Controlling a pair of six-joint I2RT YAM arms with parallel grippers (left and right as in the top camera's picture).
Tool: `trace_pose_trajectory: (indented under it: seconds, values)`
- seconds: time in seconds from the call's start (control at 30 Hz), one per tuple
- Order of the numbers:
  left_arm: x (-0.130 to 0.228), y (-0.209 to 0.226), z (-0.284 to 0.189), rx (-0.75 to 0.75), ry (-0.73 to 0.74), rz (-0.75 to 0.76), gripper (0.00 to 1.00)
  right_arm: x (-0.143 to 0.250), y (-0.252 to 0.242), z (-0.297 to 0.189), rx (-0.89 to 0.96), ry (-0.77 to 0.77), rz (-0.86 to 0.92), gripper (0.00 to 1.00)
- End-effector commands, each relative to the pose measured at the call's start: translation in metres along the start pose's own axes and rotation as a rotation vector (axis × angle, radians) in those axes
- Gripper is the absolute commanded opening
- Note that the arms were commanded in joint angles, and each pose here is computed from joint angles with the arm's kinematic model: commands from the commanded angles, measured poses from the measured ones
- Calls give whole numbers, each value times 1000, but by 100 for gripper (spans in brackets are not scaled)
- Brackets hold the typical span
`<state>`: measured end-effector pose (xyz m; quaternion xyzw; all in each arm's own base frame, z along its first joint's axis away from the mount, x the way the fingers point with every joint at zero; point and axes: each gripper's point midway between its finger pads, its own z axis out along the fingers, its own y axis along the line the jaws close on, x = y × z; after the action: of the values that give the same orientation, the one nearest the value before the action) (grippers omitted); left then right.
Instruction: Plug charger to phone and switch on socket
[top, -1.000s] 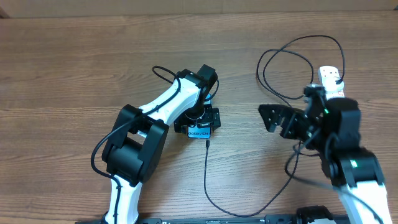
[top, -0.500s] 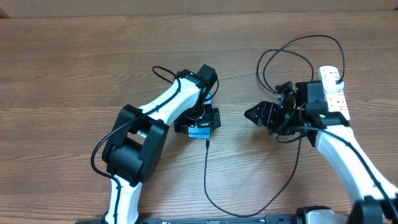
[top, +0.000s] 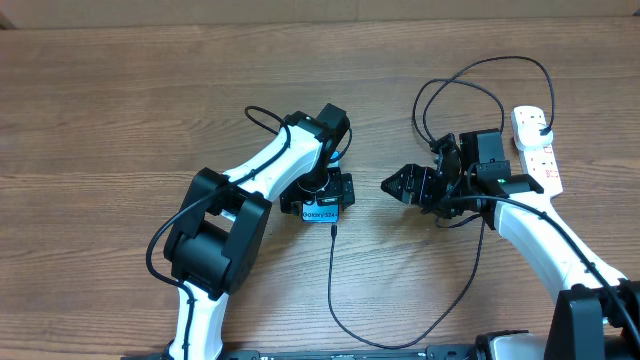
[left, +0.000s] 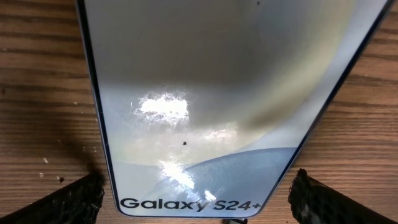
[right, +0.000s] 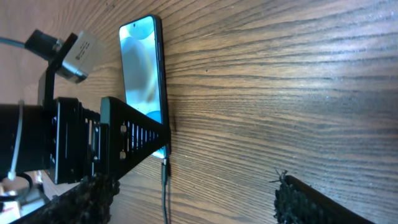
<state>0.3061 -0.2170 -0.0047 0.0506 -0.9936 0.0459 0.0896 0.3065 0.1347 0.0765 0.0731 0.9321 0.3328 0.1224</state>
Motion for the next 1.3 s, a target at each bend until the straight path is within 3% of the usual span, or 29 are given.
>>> trace_pose_trajectory:
  seconds: [0.0,0.07,1.07,1.27]
  values:
    - [15,26,63,-84,123,-1,100,4,1,2,-10,12,-3,90]
    - [15,26,63,-84,123,-1,100,5,0,2,-9,13,-2,100]
    - [18,29,62,-92,135,-3,100,-3,-2,2,10,-26,-20,100]
    - [0,34,29,-142,65,14,93,-2,-3,2,12,-21,-16,100]
